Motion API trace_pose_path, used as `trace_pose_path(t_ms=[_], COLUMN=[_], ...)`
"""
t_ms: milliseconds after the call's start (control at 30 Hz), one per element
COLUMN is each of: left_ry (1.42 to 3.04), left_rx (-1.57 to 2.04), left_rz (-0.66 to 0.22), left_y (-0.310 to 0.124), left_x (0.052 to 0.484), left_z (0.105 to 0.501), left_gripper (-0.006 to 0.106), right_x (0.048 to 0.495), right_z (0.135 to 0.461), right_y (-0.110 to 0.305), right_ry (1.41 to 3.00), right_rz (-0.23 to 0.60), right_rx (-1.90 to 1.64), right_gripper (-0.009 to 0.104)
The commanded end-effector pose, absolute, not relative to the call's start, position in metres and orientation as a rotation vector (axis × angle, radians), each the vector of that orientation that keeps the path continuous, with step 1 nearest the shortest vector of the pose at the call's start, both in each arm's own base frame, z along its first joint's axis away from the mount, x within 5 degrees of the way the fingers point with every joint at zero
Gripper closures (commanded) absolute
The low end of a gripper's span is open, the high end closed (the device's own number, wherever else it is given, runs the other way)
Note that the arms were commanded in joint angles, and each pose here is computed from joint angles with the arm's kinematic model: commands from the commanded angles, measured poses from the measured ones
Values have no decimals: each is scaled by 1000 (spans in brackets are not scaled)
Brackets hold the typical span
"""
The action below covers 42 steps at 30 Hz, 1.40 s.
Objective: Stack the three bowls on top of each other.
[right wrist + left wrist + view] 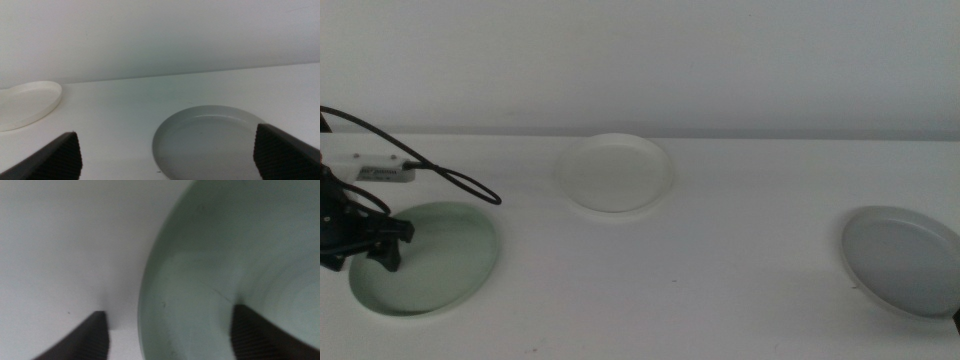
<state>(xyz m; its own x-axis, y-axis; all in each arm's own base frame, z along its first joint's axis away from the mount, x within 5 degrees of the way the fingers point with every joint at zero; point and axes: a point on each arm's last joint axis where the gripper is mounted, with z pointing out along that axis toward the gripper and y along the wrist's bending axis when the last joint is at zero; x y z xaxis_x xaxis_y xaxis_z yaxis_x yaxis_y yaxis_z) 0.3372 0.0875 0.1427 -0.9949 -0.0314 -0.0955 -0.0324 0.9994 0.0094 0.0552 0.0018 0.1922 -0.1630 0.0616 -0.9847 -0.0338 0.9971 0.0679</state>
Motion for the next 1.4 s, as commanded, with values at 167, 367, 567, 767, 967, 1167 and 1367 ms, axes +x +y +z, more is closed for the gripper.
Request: trace_pose_path(t_ms=[167, 367, 567, 767, 967, 1167, 1367], left_ry=[3044, 3044, 3052, 3049, 3106, 3122, 3098], left_rx=[-86, -91, -111, -171, -215, -110, 35], left_rz=[-24, -30, -61, -72, -174, -186, -179], left_y=[86, 86, 83, 79, 59, -15, -102], left_x=[339, 339, 336, 323, 311, 315, 325], left_z=[137, 137, 145, 181, 201, 217, 226], left_gripper=[71, 102, 101, 101, 101, 101, 101], right_x=[54, 54, 54, 54, 54, 54, 54], right_z=[181, 181, 181, 181, 181, 181, 181], right_y=[1, 1, 1, 1, 1, 1, 1], right_ry=[1725, 1725, 1725, 1725, 1725, 1725, 1725], right_rz=[68, 68, 68, 68, 68, 68, 68], right_rx=[14, 14, 14, 14, 14, 14, 14], right_gripper=[3, 3, 3, 3, 3, 3, 3])
